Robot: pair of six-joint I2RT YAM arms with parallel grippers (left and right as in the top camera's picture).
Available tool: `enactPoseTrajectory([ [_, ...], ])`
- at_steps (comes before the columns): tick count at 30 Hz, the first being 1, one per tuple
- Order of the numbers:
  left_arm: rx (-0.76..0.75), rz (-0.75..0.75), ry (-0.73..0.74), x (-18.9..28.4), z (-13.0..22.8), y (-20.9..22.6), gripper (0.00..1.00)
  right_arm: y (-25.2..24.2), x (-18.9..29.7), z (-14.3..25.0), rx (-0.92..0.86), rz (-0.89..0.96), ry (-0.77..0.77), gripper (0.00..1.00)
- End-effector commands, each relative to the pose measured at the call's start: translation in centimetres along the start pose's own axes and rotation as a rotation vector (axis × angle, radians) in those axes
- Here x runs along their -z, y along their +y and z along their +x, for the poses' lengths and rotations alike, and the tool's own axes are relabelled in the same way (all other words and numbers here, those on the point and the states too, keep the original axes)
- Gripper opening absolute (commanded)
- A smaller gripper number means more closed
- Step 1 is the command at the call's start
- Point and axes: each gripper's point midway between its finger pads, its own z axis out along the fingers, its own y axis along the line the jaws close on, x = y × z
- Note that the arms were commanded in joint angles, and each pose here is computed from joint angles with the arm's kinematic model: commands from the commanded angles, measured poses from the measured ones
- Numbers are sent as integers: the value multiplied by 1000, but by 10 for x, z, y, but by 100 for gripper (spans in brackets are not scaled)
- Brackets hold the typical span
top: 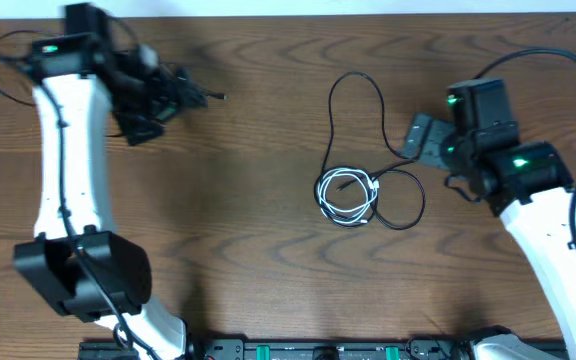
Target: Untangle cables
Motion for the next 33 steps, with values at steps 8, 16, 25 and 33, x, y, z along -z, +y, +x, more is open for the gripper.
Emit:
enactPoseTrajectory([
  [8, -165, -186, 67, -29, 29, -11, 98, -54, -5, 28, -90, 162, 141, 99],
  [16, -202, -203, 141, -34, 54, -21, 98, -64, -39, 27, -276, 171, 72, 99],
  [25, -194, -200, 164, -39, 60, -22, 98, -41, -93, 17, -438, 32, 23, 89],
  [33, -202, -218, 162, -39, 59, -19, 98, -45, -120, 23, -520, 75, 45, 67],
])
